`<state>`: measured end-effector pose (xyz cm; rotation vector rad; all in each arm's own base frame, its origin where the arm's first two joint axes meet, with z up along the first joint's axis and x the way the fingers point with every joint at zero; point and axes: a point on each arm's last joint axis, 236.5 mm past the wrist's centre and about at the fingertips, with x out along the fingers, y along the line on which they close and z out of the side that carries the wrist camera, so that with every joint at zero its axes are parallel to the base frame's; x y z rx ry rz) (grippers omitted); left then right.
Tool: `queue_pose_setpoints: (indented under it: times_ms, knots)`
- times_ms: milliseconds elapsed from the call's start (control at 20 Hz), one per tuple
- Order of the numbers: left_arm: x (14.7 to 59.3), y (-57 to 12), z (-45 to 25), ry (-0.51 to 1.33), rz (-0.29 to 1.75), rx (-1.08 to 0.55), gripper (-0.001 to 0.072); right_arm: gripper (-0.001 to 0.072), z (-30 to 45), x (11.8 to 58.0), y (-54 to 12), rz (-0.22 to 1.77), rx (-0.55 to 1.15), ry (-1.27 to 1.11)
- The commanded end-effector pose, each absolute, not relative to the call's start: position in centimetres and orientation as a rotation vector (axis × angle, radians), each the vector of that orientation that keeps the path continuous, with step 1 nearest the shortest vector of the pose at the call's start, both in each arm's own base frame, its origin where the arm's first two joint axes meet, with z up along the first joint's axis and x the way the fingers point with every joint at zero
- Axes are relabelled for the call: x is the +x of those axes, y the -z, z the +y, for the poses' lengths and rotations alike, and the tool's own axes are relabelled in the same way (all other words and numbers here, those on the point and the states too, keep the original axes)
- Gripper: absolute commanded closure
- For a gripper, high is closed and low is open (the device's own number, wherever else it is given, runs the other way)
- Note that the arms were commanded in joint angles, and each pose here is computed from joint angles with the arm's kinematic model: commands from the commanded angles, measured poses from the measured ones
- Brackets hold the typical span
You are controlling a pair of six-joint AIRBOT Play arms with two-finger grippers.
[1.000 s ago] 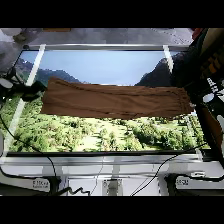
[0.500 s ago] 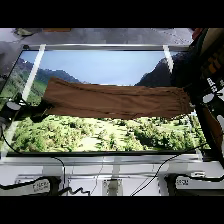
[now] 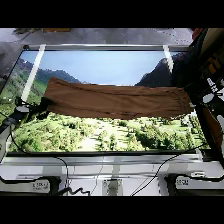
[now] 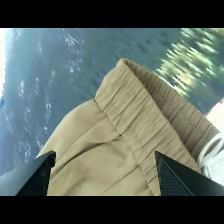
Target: Fold the clothes and pants, and hang the long-sleeved shirts on hangers.
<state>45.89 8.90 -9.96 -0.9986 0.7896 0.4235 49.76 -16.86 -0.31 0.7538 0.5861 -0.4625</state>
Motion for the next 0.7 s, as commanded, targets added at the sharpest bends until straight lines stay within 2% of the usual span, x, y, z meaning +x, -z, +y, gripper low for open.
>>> queue_pose_setpoints:
  times_ms: [0, 350, 400, 550, 600, 650]
  knots:
    - [48.2, 8.9, 11.3, -0.492, 0.613, -0.931, 0.0002, 0.0027, -17.2, 50.1, -0.3, 0.553, 0.748, 0.464]
    - [54.4, 9.2, 9.7, -0.424, 0.593, -0.898, 0.0026, 0.0027, -17.2, 50.1, -0.2, 0.556, 0.749, 0.464]
    - [55.2, 8.8, 9.8, -0.417, 0.578, -0.896, 0.0119, 0.0029, -17.1, 50.0, -0.2, 0.561, 0.749, 0.463]
    - [56.5, 7.2, 10.5, -0.391, 0.545, -0.834, 0.0631, 0.0047, -16.4, 49.5, 0.7, 0.628, 0.686, 0.433]
    - [56.8, 6.5, 10.5, -0.375, 0.539, -0.797, 0.0688, 0.0136, -16.0, 49.1, 1.2, 0.672, 0.633, 0.406]
    - [57.1, 5.7, 10.5, -0.362, 0.531, -0.773, 0.0688, 0.0282, -15.5, 48.6, 1.6, 0.723, 0.588, 0.377]
